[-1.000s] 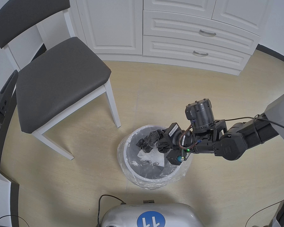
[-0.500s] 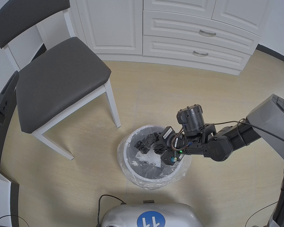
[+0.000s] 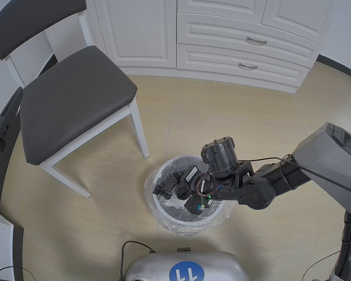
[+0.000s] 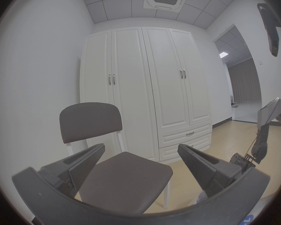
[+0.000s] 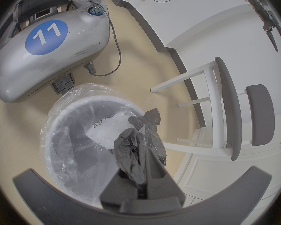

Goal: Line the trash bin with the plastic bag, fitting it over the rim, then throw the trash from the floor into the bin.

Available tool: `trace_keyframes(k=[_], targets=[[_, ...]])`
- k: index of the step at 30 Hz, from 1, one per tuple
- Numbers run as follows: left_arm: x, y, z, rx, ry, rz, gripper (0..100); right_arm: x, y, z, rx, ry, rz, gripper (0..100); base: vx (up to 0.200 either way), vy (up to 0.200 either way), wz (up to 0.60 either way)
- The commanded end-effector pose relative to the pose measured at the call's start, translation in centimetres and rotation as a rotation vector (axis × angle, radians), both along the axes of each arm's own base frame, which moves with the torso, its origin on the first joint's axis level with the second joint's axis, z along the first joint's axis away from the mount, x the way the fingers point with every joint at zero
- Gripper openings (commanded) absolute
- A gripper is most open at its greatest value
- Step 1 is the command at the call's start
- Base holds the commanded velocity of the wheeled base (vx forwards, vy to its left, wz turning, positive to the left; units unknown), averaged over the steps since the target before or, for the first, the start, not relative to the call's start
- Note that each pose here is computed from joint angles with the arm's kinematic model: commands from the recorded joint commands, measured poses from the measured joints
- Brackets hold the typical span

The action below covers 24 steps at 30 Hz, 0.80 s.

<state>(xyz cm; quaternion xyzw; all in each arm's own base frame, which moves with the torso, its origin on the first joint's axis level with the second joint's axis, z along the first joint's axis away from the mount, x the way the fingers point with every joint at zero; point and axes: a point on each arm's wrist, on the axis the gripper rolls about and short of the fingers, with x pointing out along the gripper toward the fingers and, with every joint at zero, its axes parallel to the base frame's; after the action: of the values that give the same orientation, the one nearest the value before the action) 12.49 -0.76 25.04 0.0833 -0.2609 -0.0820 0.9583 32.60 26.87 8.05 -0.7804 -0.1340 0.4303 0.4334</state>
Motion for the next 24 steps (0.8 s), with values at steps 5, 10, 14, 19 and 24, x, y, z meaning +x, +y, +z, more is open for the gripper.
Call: trace_keyframes(k=[5,10,14,19,24], targets=[[0.0,0.0,0.0,0.001,0.000,0.001,100,1.3,-1.7,-0.2,-0.006,0.002,-0.053,0,0.000,0.000,0.00],[0.0,0.0,0.0,0.001,0.003,0.001,100,2.3,-3.4,-0.4,-0.024,0.001,-0.120,0,0.000,0.000,0.00],[0.1,0.0,-0.1,0.001,0.004,0.001,100,3.9,-4.9,-0.5,-0.026,-0.017,-0.189,0,0.000,0.000,0.00],[0.0,0.0,0.0,0.001,0.001,0.001,100,5.2,-5.7,-0.3,-0.006,-0.057,-0.228,0,0.000,0.000,0.00],[0.0,0.0,0.0,0.001,0.001,0.001,100,5.8,-5.7,0.1,0.001,-0.083,-0.242,0,0.000,0.000,0.00]])
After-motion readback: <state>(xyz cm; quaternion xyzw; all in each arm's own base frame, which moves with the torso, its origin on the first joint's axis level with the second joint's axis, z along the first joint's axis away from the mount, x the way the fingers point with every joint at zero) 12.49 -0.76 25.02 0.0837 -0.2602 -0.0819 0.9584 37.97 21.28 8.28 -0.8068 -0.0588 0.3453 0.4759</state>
